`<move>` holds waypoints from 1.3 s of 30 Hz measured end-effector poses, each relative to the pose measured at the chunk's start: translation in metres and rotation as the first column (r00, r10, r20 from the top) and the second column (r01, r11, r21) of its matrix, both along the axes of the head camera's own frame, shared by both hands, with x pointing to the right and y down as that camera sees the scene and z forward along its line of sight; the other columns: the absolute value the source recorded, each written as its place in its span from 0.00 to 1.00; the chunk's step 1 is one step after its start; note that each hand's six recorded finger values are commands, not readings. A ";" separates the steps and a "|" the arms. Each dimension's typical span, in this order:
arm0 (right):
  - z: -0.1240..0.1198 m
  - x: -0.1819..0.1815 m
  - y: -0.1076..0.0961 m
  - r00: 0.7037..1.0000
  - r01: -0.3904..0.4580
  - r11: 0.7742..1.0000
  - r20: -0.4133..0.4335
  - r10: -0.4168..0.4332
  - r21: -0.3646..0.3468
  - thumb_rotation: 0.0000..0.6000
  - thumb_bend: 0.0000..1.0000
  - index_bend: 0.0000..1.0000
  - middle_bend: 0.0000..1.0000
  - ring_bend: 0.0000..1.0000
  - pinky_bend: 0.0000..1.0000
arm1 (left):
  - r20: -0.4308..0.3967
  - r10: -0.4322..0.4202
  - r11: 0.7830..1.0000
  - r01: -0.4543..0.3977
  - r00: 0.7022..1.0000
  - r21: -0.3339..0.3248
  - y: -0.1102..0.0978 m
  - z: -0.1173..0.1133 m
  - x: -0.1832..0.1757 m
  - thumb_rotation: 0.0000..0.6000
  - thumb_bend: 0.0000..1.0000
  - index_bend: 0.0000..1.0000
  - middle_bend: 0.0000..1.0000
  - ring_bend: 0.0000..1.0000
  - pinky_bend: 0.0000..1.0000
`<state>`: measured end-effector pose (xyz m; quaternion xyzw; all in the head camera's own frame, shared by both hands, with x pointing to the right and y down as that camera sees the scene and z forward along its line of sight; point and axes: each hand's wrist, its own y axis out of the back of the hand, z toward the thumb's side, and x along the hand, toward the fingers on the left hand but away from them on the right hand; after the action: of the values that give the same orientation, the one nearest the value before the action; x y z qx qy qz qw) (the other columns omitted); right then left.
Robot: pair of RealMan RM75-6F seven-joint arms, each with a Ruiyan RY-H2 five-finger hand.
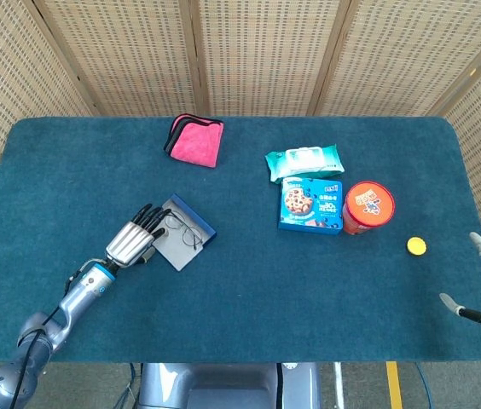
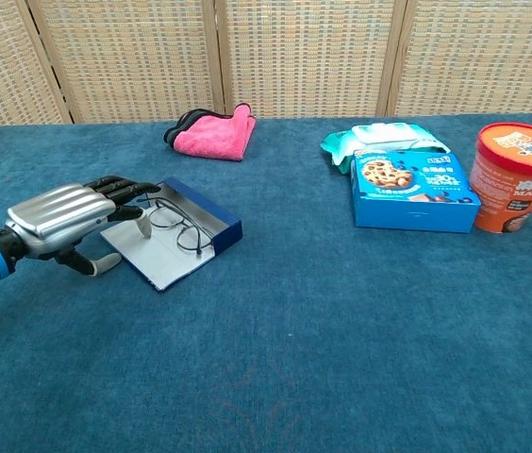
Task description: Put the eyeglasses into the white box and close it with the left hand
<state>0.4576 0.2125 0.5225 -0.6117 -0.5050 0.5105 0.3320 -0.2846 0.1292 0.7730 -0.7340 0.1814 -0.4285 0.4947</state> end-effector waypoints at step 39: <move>0.001 0.000 0.000 1.000 -0.004 1.000 0.008 0.004 -0.008 1.00 0.00 0.00 0.00 0.00 0.00 | -0.029 -0.024 0.999 0.024 0.999 0.025 -0.021 -0.002 0.025 1.00 0.52 0.41 0.00 0.00 0.00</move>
<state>0.4580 0.2125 0.5236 -0.6140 -0.5056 0.5105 0.3267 -0.2594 0.1081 0.7709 -0.7315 0.2026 -0.4215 0.4961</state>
